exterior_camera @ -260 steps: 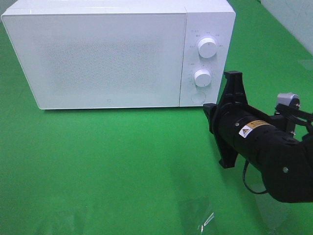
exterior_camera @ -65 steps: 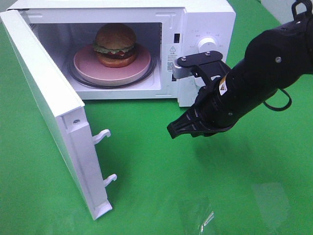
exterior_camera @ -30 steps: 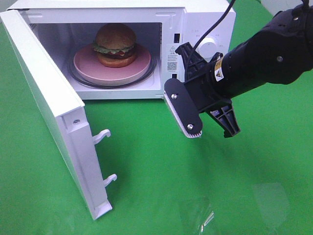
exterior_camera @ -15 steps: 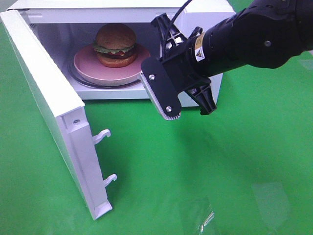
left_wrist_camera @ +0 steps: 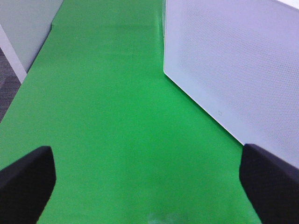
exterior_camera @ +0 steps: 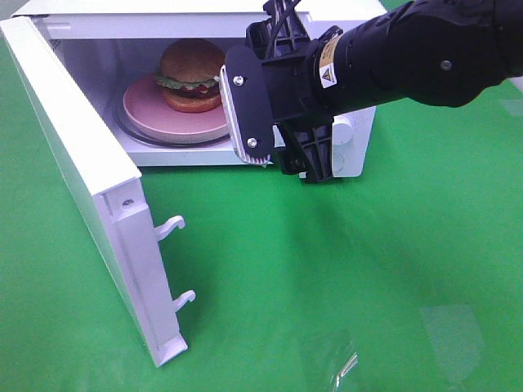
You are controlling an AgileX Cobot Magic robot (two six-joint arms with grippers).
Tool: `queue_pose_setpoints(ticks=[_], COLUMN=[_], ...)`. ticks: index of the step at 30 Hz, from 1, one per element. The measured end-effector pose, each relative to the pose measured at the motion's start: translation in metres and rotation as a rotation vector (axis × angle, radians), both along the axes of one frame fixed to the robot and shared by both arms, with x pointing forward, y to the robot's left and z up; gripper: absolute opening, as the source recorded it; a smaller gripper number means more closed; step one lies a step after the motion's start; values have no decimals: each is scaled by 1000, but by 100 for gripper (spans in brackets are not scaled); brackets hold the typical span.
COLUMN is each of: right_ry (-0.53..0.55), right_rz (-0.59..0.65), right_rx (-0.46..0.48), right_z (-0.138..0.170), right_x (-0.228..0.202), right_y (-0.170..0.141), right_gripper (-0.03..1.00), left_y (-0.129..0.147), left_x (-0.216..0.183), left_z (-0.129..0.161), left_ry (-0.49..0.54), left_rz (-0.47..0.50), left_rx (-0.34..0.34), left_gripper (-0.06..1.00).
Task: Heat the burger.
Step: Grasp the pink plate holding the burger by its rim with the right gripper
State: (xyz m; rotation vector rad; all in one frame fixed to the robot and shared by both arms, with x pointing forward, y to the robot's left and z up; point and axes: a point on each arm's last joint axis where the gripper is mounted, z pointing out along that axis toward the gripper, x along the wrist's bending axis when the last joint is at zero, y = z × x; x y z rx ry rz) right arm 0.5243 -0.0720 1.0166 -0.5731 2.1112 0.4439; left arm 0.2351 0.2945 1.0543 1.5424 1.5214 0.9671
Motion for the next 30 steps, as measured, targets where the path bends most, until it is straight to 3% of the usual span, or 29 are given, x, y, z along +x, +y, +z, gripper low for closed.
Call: queue_pose_setpoints(ticks=[19, 30], right_ry=[36, 76], right_rz=[-10, -22], right_rx=[-33, -49], right_z=[-27, -62], right_x=[38, 66], right_y=[29, 52], right_gripper=[97, 95], left_y=[0, 0], left_x=[-1, -1], left_z=[0, 0], left_ry=[-5, -5], left_rz=[0, 0], left_rx=[0, 0], left_gripper=[99, 99])
